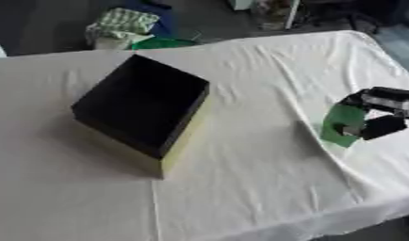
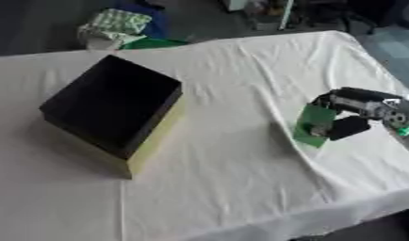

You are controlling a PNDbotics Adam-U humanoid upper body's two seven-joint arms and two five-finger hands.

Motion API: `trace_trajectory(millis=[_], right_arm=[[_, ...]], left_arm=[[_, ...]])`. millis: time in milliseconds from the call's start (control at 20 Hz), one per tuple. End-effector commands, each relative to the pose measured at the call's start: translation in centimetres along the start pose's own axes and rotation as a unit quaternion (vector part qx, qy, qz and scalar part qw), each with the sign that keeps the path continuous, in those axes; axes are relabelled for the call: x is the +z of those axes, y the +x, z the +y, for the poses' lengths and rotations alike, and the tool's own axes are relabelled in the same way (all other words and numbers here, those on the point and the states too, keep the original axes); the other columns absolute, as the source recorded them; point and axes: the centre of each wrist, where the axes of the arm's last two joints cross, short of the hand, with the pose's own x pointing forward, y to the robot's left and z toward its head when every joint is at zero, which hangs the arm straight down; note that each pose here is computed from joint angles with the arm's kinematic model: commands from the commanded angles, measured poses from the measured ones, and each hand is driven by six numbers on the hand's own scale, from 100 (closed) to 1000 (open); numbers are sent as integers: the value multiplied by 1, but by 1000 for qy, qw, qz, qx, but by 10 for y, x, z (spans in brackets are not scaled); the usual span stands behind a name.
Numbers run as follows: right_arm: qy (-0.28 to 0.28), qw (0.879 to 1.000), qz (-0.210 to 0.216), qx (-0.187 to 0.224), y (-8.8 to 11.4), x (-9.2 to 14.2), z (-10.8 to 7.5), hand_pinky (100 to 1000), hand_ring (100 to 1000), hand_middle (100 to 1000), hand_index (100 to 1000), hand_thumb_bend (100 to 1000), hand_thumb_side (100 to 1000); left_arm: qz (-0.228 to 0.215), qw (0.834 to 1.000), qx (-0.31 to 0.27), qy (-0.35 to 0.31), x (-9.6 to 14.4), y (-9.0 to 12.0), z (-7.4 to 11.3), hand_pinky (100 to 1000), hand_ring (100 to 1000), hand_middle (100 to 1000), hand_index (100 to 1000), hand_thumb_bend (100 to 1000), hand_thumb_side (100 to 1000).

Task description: Pick up objects on the table and place them in the box.

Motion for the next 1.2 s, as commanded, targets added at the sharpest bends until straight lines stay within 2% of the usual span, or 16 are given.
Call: trace_trajectory(millis=[50,250,550,1000,1050,1100,1200], right_arm=[[-37,999,-5,33,8,12,-32,754,678,544,782,104,573],[-62,996,-33,51,27,12,-54,759,679,546,785,100,570],[-94,988,-90,79,68,1,-94,757,677,546,787,100,563],[-116,975,-171,79,131,-40,-142,742,672,542,788,100,569],[-116,974,-178,78,138,-46,-146,739,671,542,788,100,627],[-116,973,-186,76,145,-51,-149,736,670,540,788,100,575],[-117,970,-200,72,158,-62,-154,731,669,539,788,100,583]], left_arm=[[-15,1000,0,-2,-4,7,2,658,713,615,743,109,889],[-16,1000,-1,-3,-4,7,2,659,714,616,744,108,887],[-17,1000,1,-8,-5,7,1,659,715,617,744,108,885],[-22,1000,7,-12,-7,8,-1,659,715,618,744,109,884],[-22,1000,8,-12,-7,8,-2,659,715,618,744,107,885],[-23,1000,9,-13,-7,8,-2,659,715,618,744,109,883],[-25,1000,11,-13,-7,8,-3,659,715,618,744,110,883]])
